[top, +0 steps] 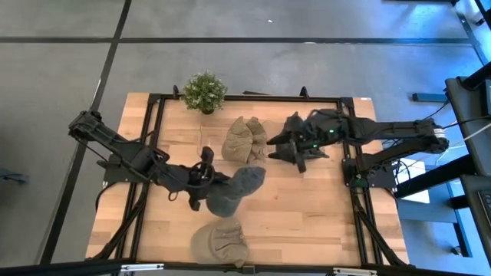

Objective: Pick & Place hat
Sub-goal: Put the black cap into the right transparent bin

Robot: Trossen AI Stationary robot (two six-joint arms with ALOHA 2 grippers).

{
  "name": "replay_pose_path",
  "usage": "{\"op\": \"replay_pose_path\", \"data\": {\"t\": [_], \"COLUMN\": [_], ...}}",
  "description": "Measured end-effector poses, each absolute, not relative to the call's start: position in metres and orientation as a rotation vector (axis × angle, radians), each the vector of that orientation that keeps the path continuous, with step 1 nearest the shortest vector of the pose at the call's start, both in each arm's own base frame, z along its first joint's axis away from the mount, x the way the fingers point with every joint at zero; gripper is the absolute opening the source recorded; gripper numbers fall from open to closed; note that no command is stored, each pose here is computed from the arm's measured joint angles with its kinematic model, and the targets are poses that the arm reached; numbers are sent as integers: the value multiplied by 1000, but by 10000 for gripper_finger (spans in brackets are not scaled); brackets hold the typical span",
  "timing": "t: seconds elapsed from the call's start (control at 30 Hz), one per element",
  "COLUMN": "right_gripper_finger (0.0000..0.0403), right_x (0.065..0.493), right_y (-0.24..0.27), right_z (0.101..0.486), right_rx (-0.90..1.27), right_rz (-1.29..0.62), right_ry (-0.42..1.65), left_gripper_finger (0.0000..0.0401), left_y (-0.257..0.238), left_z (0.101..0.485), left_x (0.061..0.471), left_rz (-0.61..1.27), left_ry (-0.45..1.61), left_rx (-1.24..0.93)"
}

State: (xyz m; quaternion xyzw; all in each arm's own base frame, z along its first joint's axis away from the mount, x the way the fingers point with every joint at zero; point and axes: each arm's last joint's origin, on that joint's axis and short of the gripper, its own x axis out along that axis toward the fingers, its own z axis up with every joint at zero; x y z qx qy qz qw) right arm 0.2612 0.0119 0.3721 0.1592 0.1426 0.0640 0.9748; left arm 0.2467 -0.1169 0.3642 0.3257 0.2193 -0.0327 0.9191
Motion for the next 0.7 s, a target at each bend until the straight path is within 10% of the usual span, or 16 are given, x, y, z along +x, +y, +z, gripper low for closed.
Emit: {"op": "replay_pose_path", "data": {"t": [0.33, 0.7], "right_gripper_finger": [314, 299], "right_x": [300, 328], "right_y": [14, 21], "right_z": [354, 327], "right_rx": [294, 324], "right_rz": [154, 402], "right_ry": [240, 302], "left_gripper_finger": [21, 22], "left_y": [-109, -109], "left_z": [367, 372], "left_x": [253, 256], "left_rz": [-105, -106], "left_ry": [419, 368], "left_rx": [657, 696]}}
